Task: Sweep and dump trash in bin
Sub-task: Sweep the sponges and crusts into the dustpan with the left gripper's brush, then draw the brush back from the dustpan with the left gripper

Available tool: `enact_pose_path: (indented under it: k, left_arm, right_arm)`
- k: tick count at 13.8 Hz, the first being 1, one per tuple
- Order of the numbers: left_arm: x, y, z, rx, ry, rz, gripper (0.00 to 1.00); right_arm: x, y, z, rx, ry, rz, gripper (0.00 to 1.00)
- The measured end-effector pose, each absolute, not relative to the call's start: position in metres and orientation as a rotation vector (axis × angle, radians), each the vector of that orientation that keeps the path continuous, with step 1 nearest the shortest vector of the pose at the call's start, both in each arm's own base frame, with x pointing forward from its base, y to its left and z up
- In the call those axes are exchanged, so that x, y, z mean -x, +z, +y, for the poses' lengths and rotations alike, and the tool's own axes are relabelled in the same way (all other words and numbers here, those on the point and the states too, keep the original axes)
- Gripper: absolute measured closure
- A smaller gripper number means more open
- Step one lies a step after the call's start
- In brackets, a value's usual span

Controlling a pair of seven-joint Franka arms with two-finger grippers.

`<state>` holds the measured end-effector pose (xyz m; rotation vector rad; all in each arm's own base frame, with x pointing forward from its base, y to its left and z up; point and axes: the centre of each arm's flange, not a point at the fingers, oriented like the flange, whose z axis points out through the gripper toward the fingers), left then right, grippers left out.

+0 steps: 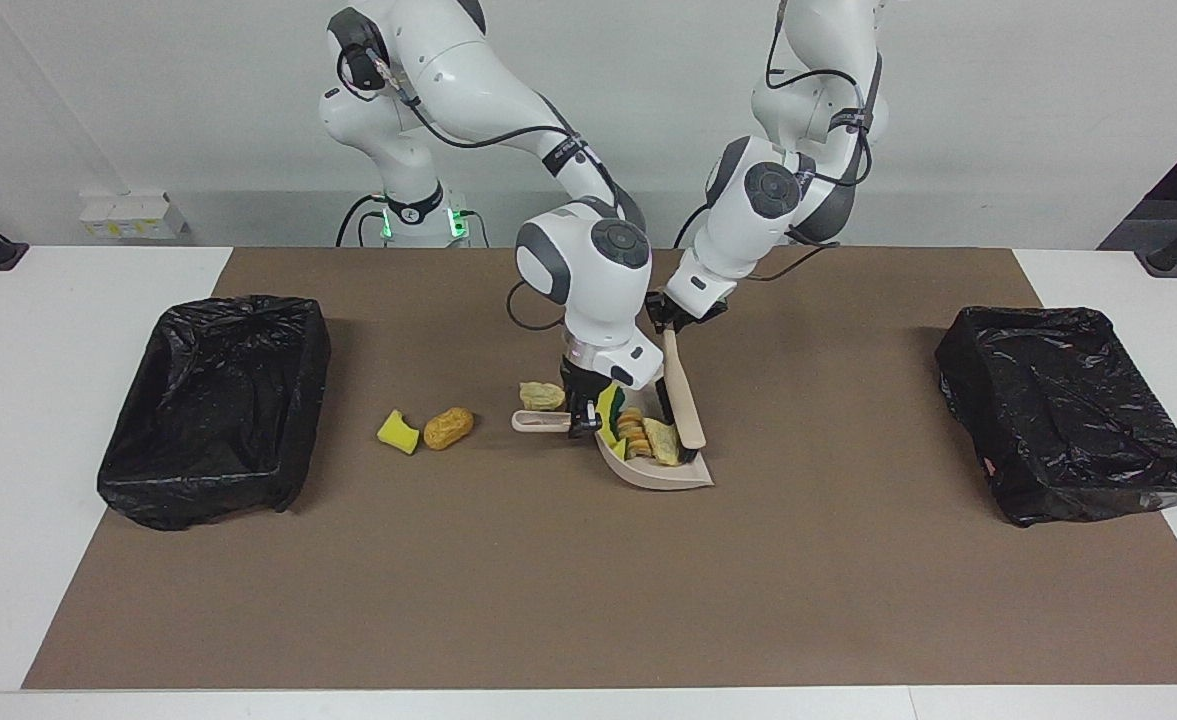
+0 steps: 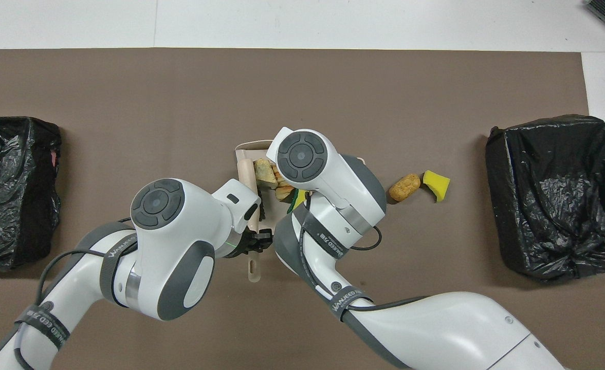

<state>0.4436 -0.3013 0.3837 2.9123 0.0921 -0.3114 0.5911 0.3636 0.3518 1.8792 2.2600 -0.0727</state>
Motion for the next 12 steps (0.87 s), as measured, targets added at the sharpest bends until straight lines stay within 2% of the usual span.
enact_pose_path:
  k: [2, 7, 12]
  left_arm:
    - [-0.448, 0.397, -0.282, -2.932, -0.375, 0.085, 0.74]
    - [-0.453, 0.464, -0.23, -3.002, -0.296, 0.067, 0.74]
    - [-0.449, 0.483, -0.192, -3.064, -0.355, -0.028, 0.74]
  right_arm:
    - [-0.591, 0.352, 0.364, -1.881, -0.072, 2.259, 0.69]
    - [-0.591, 0.352, 0.364, -1.881, -0.071, 2.259, 0.69]
    - [-0.591, 0.352, 0.364, -1.881, -0.069, 2.259, 0.69]
